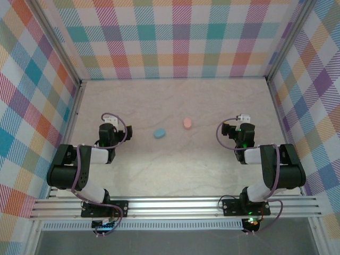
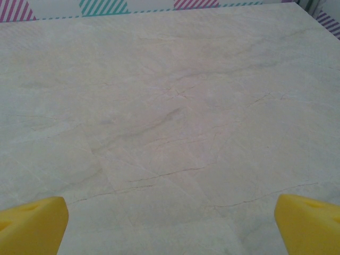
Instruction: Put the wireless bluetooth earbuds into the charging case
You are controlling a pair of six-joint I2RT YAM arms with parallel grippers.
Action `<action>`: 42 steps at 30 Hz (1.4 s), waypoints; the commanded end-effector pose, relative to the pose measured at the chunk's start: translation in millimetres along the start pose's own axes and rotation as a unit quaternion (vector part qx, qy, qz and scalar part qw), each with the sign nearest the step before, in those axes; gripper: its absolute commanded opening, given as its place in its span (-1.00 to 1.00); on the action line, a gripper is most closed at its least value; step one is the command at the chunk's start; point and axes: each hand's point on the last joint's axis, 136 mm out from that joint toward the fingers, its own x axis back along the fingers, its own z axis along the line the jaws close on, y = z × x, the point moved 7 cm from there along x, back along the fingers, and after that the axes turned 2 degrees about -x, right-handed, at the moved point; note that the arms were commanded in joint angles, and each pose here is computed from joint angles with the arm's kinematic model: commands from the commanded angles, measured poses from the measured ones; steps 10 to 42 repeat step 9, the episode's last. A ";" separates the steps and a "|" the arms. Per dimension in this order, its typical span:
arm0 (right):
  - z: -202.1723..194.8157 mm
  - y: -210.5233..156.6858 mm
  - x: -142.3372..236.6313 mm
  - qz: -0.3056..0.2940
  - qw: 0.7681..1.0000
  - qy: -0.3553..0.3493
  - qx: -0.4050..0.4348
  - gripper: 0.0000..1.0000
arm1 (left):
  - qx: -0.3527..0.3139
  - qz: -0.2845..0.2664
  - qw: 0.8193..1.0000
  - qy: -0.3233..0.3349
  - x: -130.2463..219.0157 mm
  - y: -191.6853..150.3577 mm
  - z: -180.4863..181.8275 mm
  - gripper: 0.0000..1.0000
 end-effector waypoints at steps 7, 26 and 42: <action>1.9 14.9 -3.5 -0.028 1.000 0.008 -0.007 0.99 | 0.007 -0.026 1.000 -0.004 -2.3 12.3 0.1 1.00; 1.6 14.7 -2.1 -0.029 1.000 0.009 -0.008 0.99 | 0.007 -0.026 1.000 -0.003 -2.3 12.4 0.2 1.00; 1.6 14.7 -2.1 -0.029 1.000 0.009 -0.008 0.99 | 0.007 -0.026 1.000 -0.003 -2.3 12.4 0.2 1.00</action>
